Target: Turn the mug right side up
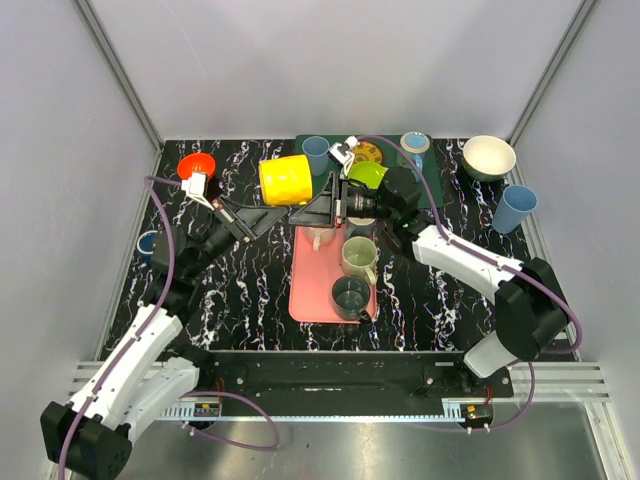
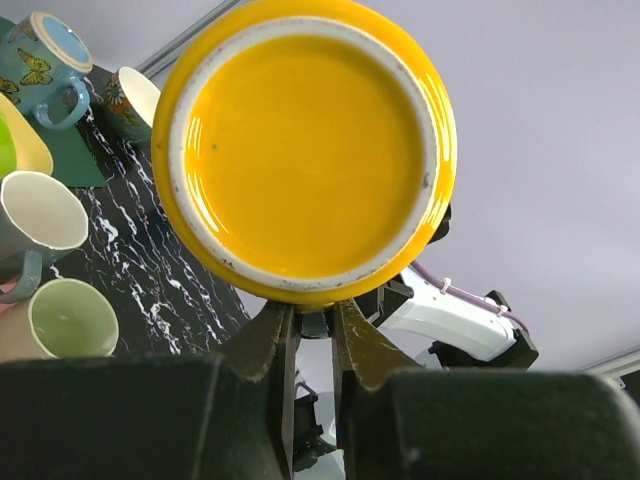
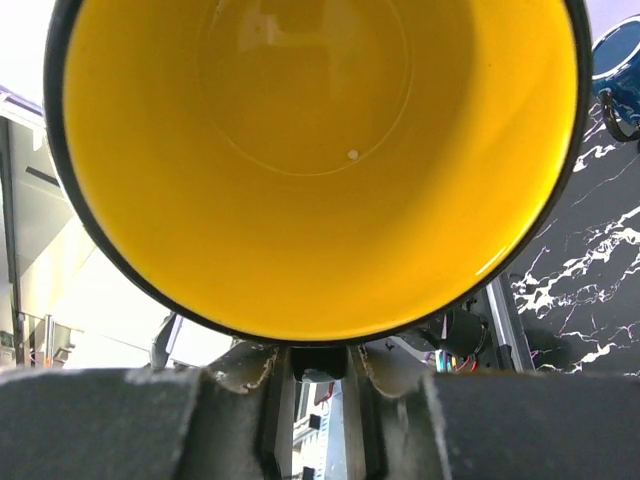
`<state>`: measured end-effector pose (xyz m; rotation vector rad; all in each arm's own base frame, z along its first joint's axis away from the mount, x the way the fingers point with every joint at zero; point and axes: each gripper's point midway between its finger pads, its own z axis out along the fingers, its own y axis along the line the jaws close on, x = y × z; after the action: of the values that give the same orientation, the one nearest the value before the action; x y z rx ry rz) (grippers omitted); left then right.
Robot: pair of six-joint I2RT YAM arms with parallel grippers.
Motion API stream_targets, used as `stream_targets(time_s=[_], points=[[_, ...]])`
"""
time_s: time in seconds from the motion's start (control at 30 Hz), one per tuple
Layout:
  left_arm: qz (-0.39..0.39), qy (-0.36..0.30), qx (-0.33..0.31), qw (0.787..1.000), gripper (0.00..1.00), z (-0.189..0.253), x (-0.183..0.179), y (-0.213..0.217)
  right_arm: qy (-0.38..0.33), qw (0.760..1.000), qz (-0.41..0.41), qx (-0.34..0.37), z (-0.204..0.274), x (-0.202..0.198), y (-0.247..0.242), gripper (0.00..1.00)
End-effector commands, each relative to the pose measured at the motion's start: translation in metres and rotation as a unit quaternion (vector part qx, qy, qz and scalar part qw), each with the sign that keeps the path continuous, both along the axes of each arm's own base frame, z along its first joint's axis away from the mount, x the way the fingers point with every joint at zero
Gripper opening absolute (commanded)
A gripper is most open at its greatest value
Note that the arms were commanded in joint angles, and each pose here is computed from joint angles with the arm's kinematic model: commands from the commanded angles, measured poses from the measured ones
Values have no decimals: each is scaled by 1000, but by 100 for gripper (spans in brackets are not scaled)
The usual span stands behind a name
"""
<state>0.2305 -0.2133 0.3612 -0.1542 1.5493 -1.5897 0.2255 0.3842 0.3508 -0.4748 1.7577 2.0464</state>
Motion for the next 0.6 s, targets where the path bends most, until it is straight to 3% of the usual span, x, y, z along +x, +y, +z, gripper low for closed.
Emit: stream_targets(time_s=[0.0,0.07,0.13,0.17,0.2,0.27,0.3,0.37,0.43,0.57], points=[[-70,-64,4,996,0,16,-35,-14,-43,999,-10,28,27,0,2,0],[-60,-60,16,996,4,9,-32,-13,-59,998,-34,13,29,1,-2,0],[-37,-41,37,998,44,0,-27,-9,-95,989,-93,-68,15,11,-6,0],[-18,-49,60,997,56,-4,-24,-5,-112,981,-116,-108,8,15,-9,0],[-1,-15,87,996,72,-20,-23,1,-139,957,-165,-193,-10,27,-20,0],[81,-8,135,988,81,-24,-8,23,-166,933,-188,-259,-21,23,-24,0],[110,31,167,979,85,-43,-10,37,-176,905,-219,-318,-34,31,-39,0],[231,66,199,950,92,-48,4,80,-181,884,-230,-365,-51,28,-42,0],[342,121,236,901,95,-68,3,129,-169,855,-242,-426,-79,31,-51,0],[439,170,252,845,99,-84,-9,176,-144,817,-238,-505,-130,25,-53,0]])
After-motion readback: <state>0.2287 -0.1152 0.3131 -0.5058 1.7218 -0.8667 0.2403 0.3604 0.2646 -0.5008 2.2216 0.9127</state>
